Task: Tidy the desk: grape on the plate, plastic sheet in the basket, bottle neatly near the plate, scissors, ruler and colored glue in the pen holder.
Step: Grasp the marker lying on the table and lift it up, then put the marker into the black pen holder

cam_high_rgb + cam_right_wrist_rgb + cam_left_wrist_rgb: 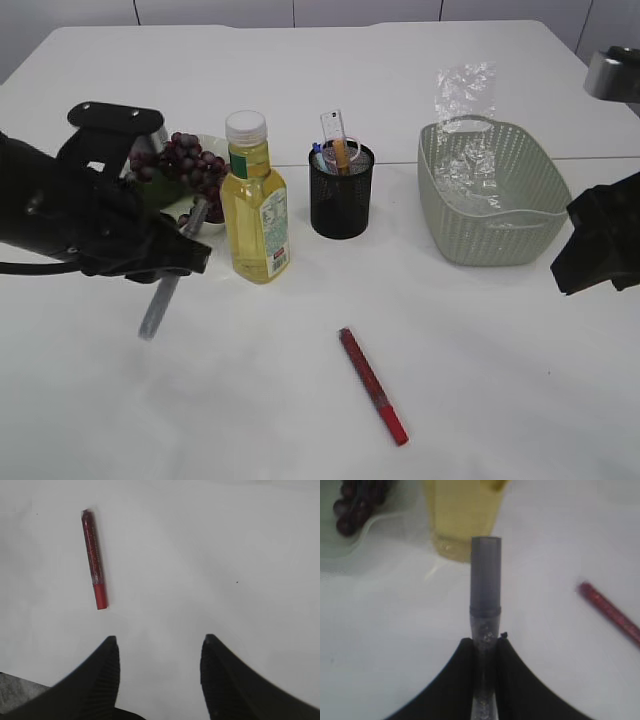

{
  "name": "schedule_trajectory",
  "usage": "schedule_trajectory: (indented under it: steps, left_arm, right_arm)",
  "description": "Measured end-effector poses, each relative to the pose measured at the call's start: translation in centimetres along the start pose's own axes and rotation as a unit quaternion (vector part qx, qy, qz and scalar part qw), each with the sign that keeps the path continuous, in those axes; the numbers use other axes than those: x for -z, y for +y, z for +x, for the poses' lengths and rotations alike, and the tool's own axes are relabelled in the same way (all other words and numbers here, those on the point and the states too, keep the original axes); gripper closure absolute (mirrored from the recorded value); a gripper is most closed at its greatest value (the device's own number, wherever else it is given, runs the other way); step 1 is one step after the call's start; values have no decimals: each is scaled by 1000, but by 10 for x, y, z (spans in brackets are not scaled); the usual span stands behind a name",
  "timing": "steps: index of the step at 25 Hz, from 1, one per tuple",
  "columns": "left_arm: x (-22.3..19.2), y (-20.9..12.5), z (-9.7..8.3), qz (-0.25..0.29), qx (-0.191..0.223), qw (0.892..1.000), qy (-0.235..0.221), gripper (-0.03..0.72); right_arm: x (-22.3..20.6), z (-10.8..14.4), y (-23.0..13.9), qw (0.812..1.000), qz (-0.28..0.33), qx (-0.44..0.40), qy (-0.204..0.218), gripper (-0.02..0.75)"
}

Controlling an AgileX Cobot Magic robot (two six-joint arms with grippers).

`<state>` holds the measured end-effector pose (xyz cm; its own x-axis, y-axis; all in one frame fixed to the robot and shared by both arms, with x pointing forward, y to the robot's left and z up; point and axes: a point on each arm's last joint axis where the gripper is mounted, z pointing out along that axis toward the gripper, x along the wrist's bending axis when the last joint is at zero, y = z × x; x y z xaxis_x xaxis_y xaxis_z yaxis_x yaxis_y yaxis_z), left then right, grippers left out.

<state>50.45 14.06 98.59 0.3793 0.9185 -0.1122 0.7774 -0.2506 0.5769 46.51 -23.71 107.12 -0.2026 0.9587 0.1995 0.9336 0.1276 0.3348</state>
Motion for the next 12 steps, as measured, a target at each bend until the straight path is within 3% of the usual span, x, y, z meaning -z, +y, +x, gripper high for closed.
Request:
schedule_trajectory:
  steps: [5,9,12]
  left_arm:
    - [4,11,-30,-92,-32,994,-46,608]
    - [6,26,-44,-190,-26,978,-80,608]
    - [-3,37,-48,-230,-18,969,-90,608]
  right_arm:
    - [0,0,0,1000,-1,0,0,352]
    - [0,0,0,1000,-2,0,0,352]
    - [0,0,1,1000,-3,0,0,352]
